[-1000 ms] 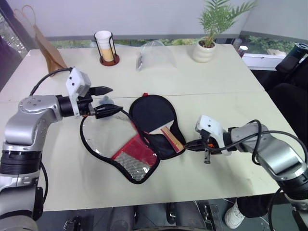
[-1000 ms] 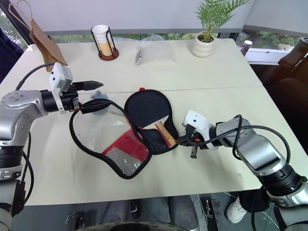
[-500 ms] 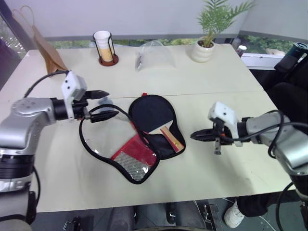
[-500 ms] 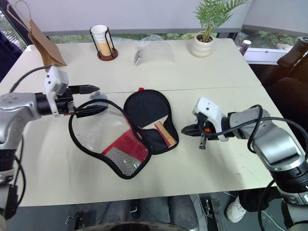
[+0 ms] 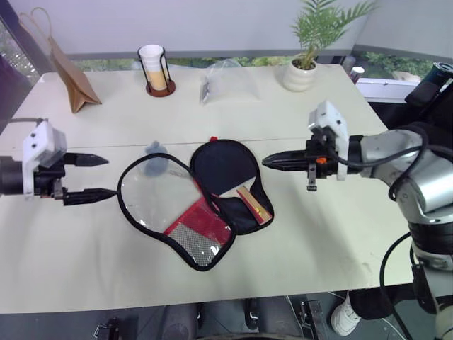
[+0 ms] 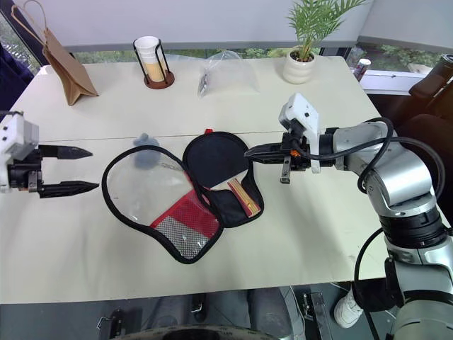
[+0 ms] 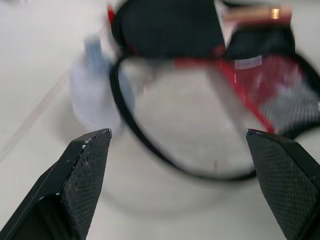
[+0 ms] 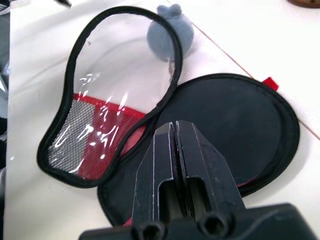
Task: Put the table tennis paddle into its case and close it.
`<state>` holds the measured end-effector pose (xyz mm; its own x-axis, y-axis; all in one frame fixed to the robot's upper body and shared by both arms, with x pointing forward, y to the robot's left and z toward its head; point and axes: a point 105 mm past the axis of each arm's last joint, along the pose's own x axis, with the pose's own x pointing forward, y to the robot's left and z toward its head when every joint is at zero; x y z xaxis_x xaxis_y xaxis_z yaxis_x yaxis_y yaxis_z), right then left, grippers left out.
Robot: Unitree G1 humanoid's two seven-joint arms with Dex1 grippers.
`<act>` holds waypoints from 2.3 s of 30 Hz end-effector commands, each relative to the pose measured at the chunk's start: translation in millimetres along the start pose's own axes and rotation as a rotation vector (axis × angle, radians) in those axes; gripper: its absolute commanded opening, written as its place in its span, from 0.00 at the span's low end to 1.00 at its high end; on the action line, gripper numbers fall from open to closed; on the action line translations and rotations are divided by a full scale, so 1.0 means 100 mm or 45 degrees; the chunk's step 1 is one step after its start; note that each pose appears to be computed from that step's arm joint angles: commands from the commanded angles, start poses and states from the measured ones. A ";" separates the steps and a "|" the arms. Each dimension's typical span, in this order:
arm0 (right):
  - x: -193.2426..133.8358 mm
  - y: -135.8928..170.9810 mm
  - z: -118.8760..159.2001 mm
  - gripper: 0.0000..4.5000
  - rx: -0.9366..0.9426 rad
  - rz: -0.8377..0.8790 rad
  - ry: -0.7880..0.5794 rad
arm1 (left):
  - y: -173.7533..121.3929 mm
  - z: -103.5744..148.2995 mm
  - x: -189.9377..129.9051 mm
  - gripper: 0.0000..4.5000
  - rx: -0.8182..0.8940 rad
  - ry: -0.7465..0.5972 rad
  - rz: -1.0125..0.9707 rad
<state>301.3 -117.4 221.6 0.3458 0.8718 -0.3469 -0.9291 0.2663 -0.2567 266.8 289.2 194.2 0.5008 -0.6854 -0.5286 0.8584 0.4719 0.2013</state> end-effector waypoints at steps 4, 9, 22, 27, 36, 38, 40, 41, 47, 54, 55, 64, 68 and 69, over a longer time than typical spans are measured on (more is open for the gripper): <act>-0.03 -0.06 0.06 0.01 -0.056 -0.026 -0.007 | 0.13 -0.37 -0.05 0.99 0.193 0.122 0.067; -0.07 -0.07 -0.01 0.29 -0.041 -0.042 0.031 | 0.12 -0.50 0.17 0.99 0.299 0.076 0.035; -0.22 -0.13 0.04 0.73 -0.049 -0.174 0.062 | -0.13 0.18 1.28 0.99 0.480 -0.453 -0.039; -0.32 -0.16 0.05 0.73 -0.046 -0.245 0.072 | -0.08 0.52 1.46 0.99 0.416 -0.609 -0.028; -0.52 -0.25 0.08 0.73 -0.032 -0.385 0.087 | -0.04 0.90 1.57 0.99 0.172 -0.746 -0.178; -0.53 -0.26 0.07 0.73 -0.031 -0.406 0.090 | -0.02 0.95 1.59 0.99 0.160 -0.741 -0.191; -0.54 -0.27 0.06 0.73 -0.026 -0.421 0.089 | -0.01 1.00 1.65 0.99 0.160 -0.728 -0.186; -0.53 -0.27 0.06 0.73 -0.021 -0.423 0.088 | -0.01 1.02 1.68 0.99 0.159 -0.718 -0.187; -0.31 -0.21 -0.20 0.73 0.137 -0.348 0.106 | -0.11 0.98 1.82 0.99 0.188 -0.660 -0.227; -0.09 -0.02 -0.66 0.73 0.372 -0.276 0.265 | 0.00 0.98 1.46 0.99 0.150 -0.654 -0.157; -0.05 0.04 -0.70 0.73 0.391 -0.256 0.276 | 0.01 0.97 1.40 0.99 0.147 -0.647 -0.138; 0.08 0.24 -1.11 0.73 0.502 -0.288 0.412 | 0.10 0.93 1.09 0.99 0.116 -0.645 0.040; 0.12 0.25 -1.25 0.73 0.562 -0.303 0.449 | 0.11 0.96 1.05 0.99 0.111 -0.657 0.084; 0.13 0.27 -1.29 0.73 0.572 -0.296 0.460 | 0.11 0.96 1.04 0.99 0.111 -0.659 0.092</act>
<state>297.8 -148.1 103.4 0.4984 0.6228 -0.6031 -0.7751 0.6317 0.0117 342.3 166.4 207.6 0.5170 -0.8530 -0.0710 0.8332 0.4825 0.2701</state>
